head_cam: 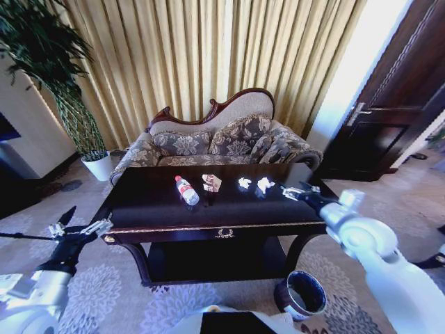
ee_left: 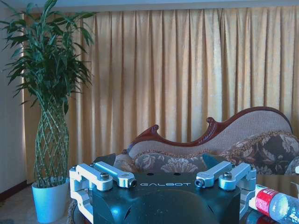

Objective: Move to the front of the table and place the trash on the table into the trash bin.

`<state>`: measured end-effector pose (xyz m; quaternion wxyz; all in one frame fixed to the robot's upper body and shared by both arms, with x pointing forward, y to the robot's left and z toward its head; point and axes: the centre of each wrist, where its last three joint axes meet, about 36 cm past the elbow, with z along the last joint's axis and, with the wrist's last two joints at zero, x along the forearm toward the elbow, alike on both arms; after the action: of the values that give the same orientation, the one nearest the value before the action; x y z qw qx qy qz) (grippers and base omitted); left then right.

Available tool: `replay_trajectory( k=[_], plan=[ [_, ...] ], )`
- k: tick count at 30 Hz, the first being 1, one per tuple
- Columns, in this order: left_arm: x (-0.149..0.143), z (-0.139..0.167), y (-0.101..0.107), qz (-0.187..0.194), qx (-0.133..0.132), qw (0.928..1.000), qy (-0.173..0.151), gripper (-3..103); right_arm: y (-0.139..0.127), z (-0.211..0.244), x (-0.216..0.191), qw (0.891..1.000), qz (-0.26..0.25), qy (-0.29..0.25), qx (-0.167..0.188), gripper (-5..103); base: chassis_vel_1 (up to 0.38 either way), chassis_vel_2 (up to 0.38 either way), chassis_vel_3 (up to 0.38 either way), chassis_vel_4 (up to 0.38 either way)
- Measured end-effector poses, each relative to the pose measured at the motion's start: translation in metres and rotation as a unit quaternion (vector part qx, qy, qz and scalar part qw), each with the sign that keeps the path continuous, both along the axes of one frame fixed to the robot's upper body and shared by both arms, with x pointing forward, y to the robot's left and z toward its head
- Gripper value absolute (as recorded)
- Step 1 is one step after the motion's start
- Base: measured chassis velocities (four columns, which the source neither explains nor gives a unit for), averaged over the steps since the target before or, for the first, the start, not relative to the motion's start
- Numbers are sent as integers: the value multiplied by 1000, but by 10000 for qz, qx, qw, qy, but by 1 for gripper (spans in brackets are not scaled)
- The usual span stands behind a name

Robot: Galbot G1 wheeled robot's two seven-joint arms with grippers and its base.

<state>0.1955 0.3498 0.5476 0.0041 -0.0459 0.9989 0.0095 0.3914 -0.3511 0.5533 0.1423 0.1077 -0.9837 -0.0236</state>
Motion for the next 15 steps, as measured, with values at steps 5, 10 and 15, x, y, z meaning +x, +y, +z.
replay_trajectory(
  k=[5,10,15],
  plan=[
    [0,0,0,61,-30,10000,64,100,17,-11,28,9995,235,147,-178,100,0,0,0,0],
    [-1,1,2,124,-64,9998,123,100,31,-16,53,9993,180,266,-209,100,0,0,0,0],
    [-2,2,3,164,-64,9998,129,100,37,-26,73,9986,-32,457,-253,100,0,0,0,0]
  ],
)
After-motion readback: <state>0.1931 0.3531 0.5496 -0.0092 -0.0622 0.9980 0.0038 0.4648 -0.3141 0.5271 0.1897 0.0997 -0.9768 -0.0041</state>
